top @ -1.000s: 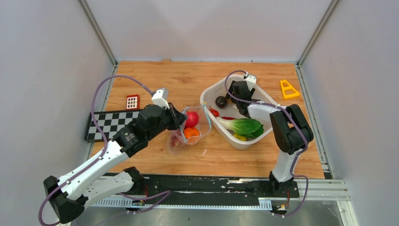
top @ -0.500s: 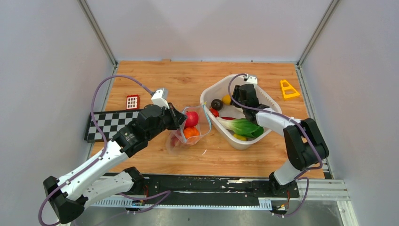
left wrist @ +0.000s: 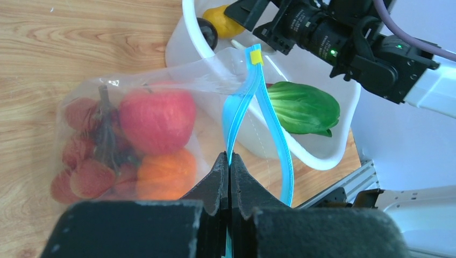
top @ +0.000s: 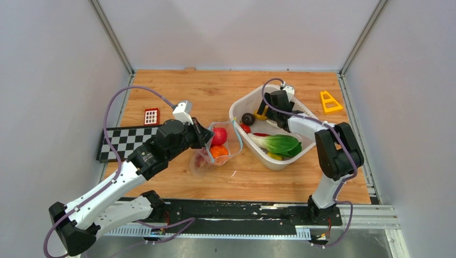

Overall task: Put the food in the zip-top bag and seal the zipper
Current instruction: Pick up the fake fruit from the bin.

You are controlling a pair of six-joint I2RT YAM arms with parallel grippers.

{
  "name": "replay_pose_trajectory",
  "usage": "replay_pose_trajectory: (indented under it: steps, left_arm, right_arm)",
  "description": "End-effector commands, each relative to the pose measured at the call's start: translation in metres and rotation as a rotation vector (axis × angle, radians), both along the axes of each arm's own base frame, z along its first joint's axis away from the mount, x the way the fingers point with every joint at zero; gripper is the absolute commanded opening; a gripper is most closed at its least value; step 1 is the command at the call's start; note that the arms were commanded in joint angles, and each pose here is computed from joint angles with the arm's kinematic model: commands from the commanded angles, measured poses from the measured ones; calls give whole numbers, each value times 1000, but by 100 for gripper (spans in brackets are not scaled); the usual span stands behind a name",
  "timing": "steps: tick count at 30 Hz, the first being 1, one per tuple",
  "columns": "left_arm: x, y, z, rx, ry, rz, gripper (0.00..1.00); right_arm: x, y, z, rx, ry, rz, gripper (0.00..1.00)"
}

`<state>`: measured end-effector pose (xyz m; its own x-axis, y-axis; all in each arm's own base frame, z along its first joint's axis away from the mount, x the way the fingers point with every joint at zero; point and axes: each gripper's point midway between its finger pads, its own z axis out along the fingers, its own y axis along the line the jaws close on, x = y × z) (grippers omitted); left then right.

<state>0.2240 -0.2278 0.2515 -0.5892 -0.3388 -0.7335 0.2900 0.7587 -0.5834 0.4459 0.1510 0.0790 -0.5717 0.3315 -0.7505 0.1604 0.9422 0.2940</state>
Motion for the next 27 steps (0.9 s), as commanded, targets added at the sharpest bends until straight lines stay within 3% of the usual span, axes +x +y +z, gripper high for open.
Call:
replay_pose_trajectory:
  steps: [1,5,9,13,17,27]
  left_arm:
    - [1,-2,17,-36,-47,-9,0]
    - [0,1,17,-33,-50,-2,0]
    - [1,2,17,-35,-52,6,0]
    - [0,0,15,-33,-46,-1,0]
    - [1,0,16,-34,-47,-1,0]
    - [2,-1,16,-28,-46,-5,0]
  right_arm:
    - [18,6,1,112,16,-138,90]
    - [22,5,-11,119,34,-189,87]
    - [18,3,-29,114,48,-205,75]
    - [16,8,-30,120,19,-144,54]
    - [15,13,-2,122,-62,-64,32]
    - [-17,15,83,135,-243,96,28]
